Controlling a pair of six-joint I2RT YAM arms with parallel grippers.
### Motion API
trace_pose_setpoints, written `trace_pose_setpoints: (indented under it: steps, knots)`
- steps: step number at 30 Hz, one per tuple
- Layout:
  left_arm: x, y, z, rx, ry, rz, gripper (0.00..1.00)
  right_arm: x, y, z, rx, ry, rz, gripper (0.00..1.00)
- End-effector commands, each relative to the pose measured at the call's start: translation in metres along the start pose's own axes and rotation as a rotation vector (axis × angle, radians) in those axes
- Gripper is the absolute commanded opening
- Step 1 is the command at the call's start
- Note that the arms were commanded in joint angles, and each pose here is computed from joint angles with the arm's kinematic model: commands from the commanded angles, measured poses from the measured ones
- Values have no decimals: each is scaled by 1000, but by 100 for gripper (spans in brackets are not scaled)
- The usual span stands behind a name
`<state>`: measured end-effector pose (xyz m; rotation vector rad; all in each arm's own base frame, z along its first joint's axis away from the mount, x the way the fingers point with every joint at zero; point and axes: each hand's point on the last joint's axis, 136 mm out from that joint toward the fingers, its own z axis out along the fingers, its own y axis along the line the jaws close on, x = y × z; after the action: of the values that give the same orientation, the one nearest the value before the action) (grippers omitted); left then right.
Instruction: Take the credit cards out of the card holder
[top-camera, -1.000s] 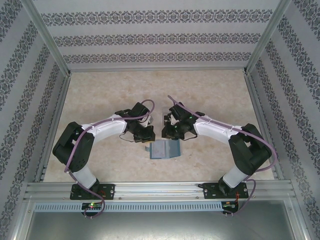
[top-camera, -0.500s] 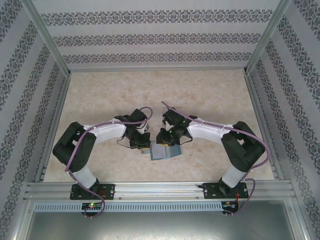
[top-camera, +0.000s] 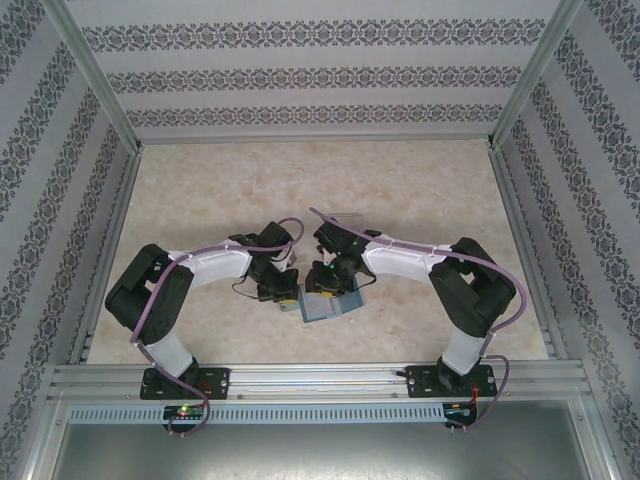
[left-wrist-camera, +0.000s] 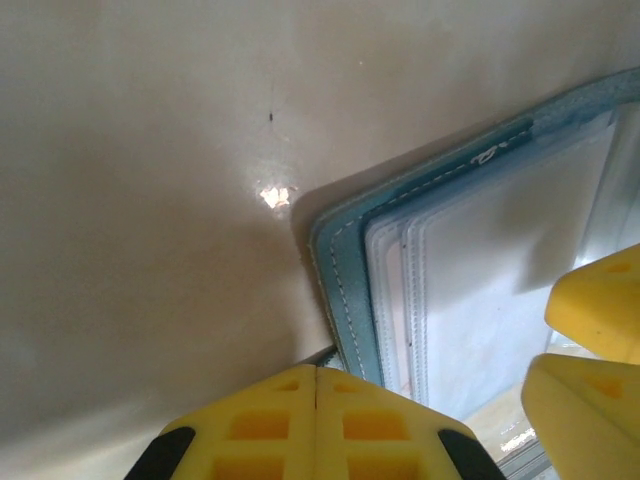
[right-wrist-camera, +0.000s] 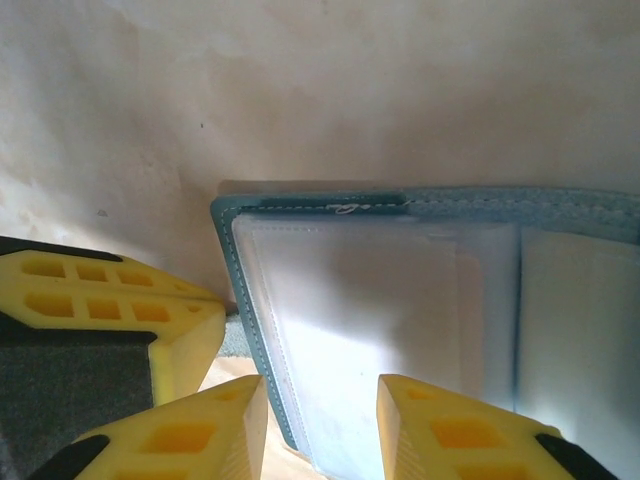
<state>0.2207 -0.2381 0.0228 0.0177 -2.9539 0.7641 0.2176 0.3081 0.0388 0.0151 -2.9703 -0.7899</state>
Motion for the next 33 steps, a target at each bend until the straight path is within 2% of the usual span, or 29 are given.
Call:
trace_pose_setpoints:
  steps: [1, 9, 15, 33]
  knots:
    - [-1, -2, 0, 5, -19, 15, 3, 3, -7, 4, 66, 16, -13, 37]
    - [0, -2, 0, 6, -13, 19, 3, 5, -20, 3, 151, 20, -25, 45]
    - [0, -2, 1, 9, -11, 24, 3, 5, -25, 1, 200, 21, -50, 57]
    - [-1, -4, 1, 13, -8, 30, 3, 8, -37, 8, 316, 50, -84, 65]
